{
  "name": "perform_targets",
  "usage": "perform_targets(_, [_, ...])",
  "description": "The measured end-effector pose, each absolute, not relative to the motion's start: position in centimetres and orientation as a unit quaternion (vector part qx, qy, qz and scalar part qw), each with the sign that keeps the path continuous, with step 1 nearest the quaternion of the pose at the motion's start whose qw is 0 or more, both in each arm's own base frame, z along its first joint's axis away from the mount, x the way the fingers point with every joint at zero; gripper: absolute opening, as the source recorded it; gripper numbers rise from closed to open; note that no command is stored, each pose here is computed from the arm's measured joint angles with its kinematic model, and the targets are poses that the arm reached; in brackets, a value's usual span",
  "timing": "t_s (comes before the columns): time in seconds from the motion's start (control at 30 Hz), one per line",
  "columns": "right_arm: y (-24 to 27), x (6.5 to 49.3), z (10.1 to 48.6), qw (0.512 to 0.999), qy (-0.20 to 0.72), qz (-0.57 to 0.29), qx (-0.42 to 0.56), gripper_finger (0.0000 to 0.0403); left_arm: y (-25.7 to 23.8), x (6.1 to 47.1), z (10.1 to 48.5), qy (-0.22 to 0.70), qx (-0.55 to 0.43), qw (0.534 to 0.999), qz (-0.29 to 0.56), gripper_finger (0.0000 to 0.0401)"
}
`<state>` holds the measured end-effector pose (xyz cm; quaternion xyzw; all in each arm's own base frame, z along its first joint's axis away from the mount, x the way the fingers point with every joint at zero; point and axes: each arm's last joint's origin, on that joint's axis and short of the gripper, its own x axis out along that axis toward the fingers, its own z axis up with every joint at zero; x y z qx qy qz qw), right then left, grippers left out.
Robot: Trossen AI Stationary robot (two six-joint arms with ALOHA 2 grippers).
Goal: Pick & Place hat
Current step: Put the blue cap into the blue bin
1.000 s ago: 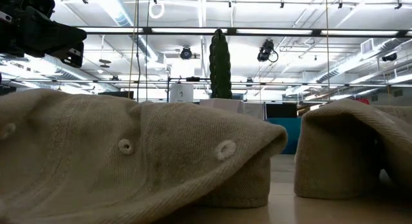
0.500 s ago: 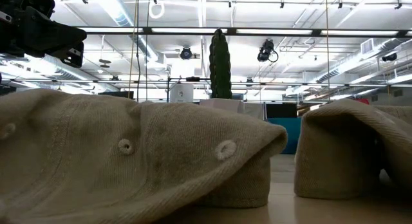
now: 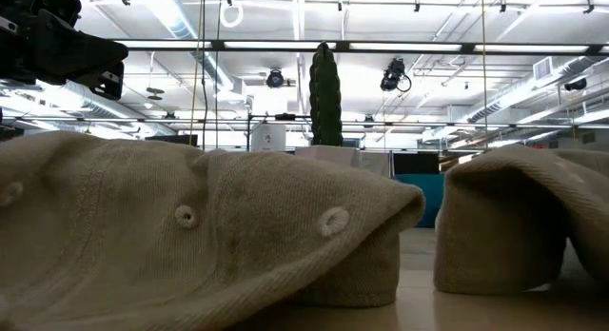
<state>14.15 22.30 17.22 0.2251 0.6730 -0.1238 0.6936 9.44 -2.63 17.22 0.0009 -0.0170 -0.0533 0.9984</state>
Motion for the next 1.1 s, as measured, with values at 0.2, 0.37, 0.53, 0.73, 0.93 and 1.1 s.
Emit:
perform_targets(0.2, [22.2,14.1,17.4,0.693,0.674,-0.122,0.227,0.0028,-2.6,9.4,17.2,-0.017,0.001,0.998,-0.053,0.0018])
perform_targets(0.37, [22.2,14.0,17.5,0.682,0.684,-0.119,0.227,0.0019,-2.6,9.4,17.2,-0.017,0.001,0.998,-0.053,0.0018])
perform_targets(0.53, [21.4,13.5,18.3,0.679,0.688,-0.128,0.221,0.0007,-2.6,9.4,17.2,-0.017,0.001,0.998,-0.053,0.0018])
perform_targets(0.73, [20.0,12.9,20.1,0.693,0.677,-0.126,0.214,0.0004,-2.6,9.4,17.2,-0.017,0.001,0.998,-0.053,0.0018])
perform_targets(0.93, [18.3,13.2,21.9,0.733,0.641,-0.105,0.202,0.0003,-2.6,9.4,17.2,-0.017,0.001,0.998,-0.053,0.0018])
perform_targets(1.1, [16.6,13.9,22.8,0.759,0.622,-0.092,0.169,0.0002,-2.6,9.4,17.2,-0.017,0.001,0.998,-0.053,0.0019])
